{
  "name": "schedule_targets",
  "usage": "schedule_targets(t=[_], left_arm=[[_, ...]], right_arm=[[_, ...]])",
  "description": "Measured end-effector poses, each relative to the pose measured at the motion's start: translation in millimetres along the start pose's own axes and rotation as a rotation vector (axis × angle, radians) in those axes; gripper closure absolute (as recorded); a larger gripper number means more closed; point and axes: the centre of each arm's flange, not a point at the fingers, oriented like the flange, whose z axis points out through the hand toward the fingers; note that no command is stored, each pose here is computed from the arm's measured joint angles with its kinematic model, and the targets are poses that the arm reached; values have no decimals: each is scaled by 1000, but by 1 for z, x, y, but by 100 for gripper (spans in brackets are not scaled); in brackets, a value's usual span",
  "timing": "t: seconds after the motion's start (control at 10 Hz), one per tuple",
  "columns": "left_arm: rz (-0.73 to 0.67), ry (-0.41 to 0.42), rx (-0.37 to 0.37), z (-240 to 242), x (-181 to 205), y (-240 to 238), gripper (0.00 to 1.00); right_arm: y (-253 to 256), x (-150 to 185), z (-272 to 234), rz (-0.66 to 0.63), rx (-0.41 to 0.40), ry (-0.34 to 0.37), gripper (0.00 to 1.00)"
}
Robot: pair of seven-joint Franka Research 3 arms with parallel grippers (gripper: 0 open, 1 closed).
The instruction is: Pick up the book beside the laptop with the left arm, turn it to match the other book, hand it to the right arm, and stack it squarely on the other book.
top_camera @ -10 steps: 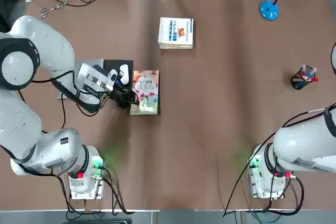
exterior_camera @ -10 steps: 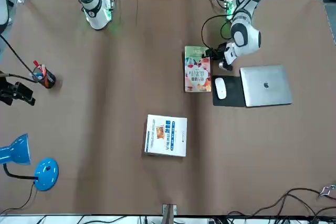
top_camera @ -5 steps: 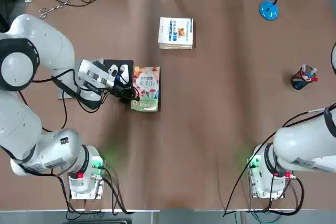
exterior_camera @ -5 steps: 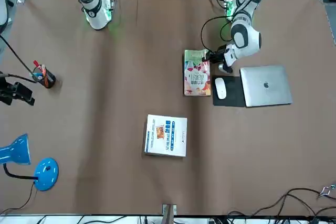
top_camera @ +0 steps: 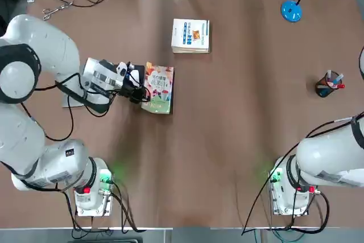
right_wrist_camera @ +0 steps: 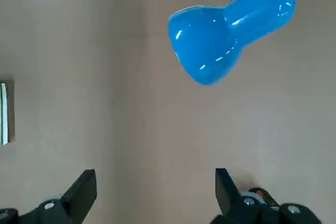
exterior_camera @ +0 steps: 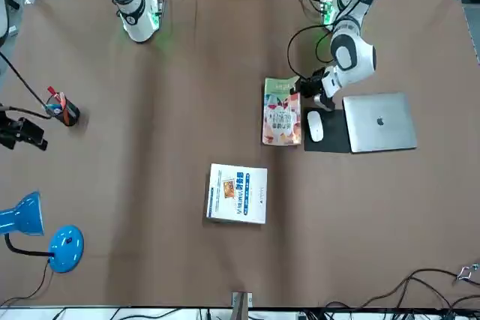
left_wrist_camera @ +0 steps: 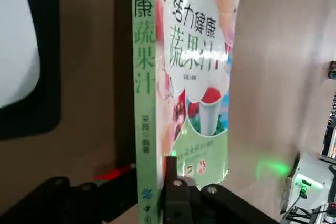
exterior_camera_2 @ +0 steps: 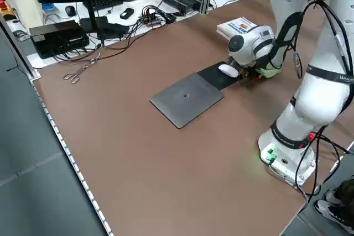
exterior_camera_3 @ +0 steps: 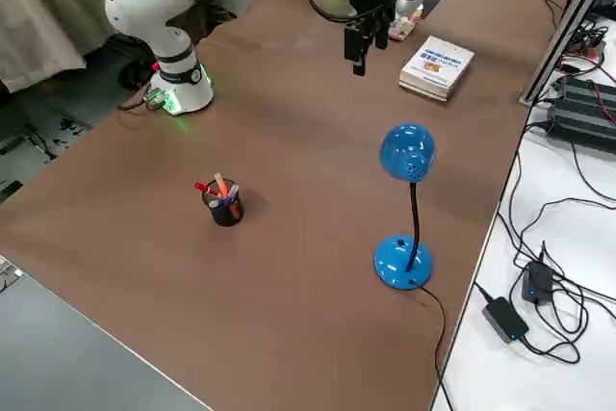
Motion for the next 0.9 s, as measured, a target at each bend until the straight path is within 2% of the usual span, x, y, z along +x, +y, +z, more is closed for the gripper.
schedule_targets(t=[0.6, 0.7, 0.9], left_arm=[[99, 99, 15, -28, 29, 33, 82], [127, 123, -1, -36, 40, 47, 82], [188, 126, -117, -57, 64, 77, 82]], right_arm=[[7, 0, 0, 7, -1, 2, 0], [6, 0, 0, 5, 0, 4, 0], [5, 1, 0, 4, 0, 7, 0]])
